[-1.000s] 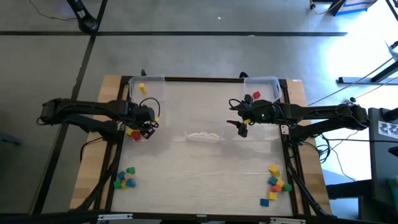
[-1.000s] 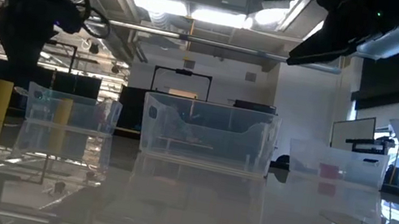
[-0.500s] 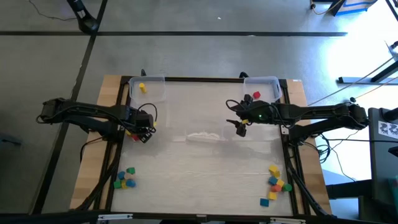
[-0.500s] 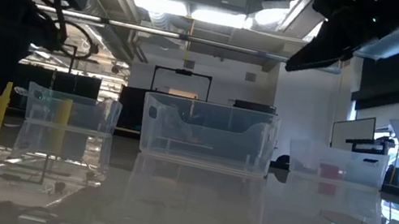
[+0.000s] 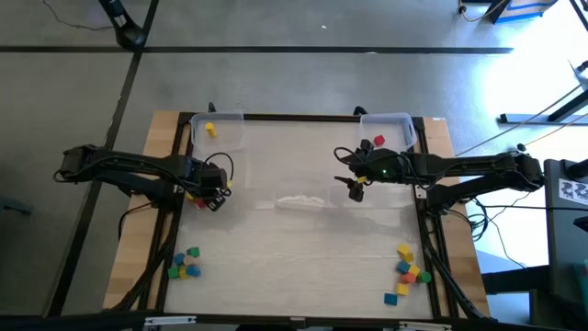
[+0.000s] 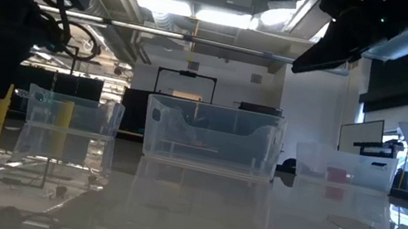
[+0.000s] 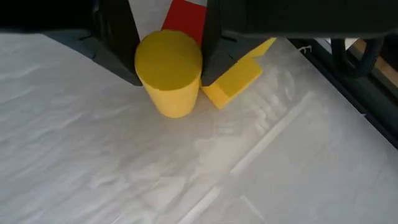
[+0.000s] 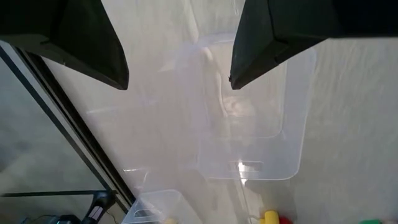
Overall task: Sort blocks by size
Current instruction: Put the yellow cylindrical block into the top left transparent bin
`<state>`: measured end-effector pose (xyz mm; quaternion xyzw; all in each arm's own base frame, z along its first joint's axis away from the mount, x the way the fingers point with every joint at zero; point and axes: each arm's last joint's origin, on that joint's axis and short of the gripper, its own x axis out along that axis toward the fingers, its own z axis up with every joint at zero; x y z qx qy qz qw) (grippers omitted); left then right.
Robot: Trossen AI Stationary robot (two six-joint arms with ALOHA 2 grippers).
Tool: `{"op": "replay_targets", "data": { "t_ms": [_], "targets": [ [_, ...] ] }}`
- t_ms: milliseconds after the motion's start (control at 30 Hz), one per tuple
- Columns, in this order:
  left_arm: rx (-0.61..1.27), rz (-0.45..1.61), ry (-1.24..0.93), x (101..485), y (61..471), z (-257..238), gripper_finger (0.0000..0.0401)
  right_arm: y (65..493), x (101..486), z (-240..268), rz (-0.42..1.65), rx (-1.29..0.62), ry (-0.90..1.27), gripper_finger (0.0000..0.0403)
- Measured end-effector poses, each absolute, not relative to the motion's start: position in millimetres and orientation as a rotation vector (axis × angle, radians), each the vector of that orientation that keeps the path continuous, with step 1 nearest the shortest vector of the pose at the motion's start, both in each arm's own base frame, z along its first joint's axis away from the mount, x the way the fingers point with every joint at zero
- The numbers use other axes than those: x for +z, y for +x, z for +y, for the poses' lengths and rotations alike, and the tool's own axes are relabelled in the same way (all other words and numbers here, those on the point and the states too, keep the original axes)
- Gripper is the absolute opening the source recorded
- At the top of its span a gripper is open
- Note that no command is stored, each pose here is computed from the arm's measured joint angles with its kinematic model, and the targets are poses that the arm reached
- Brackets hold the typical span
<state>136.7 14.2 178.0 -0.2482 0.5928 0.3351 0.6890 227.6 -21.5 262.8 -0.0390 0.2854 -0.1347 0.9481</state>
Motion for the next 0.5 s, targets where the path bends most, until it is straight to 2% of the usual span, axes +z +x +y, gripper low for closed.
{"op": "replay_targets", "data": {
  "t_ms": [267,500],
  "targets": [
    [0.736,1.338,-0.537,181.9,137.3,14.4,0.0127,227.6,262.9,-21.4,0.58,-0.274,-0.079,0.028],
    [0.678,1.183,-0.493,224.7,157.2,19.4,0.0124,227.6,262.8,-21.5,0.581,-0.274,-0.08,0.028]
  ]
}}
